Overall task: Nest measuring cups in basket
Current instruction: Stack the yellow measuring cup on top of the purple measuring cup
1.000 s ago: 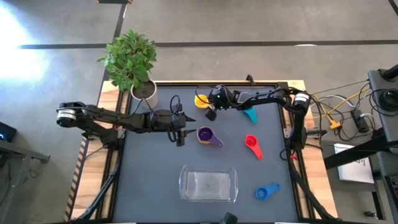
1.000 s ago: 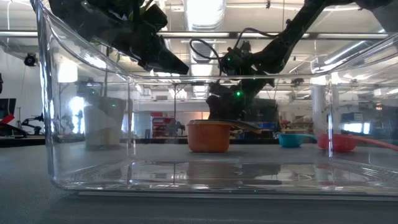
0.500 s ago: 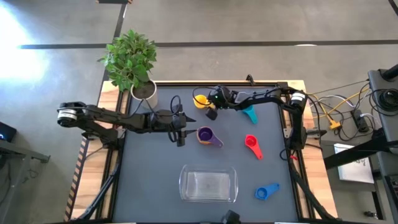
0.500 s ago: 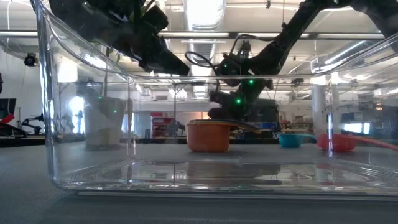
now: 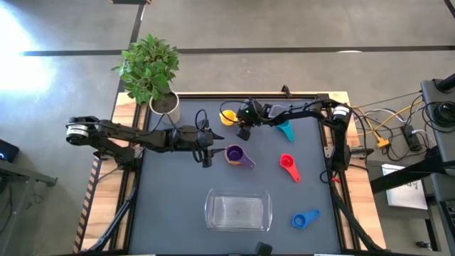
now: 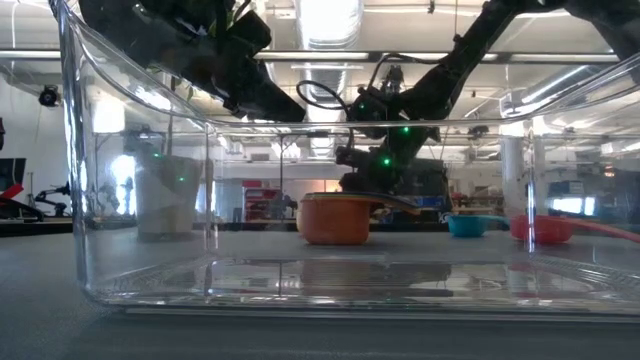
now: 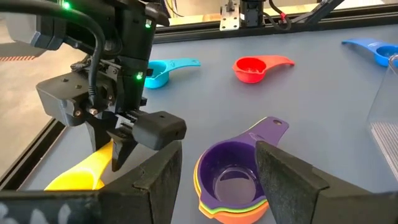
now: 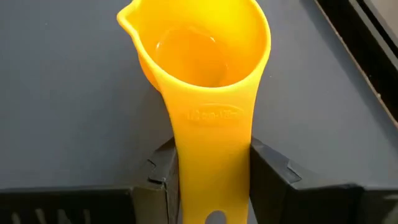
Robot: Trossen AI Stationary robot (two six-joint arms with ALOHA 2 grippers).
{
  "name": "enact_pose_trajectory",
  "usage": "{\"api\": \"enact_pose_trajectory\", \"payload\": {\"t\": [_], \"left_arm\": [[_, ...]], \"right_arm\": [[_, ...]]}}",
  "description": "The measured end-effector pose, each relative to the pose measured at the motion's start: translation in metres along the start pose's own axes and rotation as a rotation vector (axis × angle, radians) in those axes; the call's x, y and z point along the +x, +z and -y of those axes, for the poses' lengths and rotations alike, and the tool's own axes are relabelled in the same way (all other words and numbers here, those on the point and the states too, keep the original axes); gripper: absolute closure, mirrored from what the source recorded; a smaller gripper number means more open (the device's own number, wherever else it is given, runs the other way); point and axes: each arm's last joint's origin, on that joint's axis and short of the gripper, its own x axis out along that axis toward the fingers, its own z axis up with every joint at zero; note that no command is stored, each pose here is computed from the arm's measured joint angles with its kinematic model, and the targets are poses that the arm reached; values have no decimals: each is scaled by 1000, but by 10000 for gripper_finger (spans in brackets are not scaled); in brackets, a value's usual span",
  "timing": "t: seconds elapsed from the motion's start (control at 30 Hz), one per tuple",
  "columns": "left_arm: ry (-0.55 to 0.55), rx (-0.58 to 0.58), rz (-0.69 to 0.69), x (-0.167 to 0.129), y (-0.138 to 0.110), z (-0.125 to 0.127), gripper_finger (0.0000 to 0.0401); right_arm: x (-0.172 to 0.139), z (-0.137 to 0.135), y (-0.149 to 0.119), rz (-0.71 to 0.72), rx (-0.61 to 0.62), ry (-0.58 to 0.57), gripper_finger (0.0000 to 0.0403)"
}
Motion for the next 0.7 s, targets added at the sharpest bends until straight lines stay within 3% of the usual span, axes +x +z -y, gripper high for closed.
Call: {"api": "enact_pose_trajectory", "payload": {"t": [0.2, 0.37, 0.53, 0.7], "left_arm": [[0, -6, 0, 0, 0, 0, 214], [3, -5, -1, 0, 0, 0, 214], [5, -3, 8, -2, 2, -1, 214], [38, -16, 52, -10, 10, -3, 214]], "right_arm": [[-7, 1, 2, -7, -10, -2, 279], [-32, -6, 12, 14, -15, 9, 279], [-72, -28, 18, 66, -23, 53, 282], [-106, -60, 1, 87, -18, 128, 306]]}}
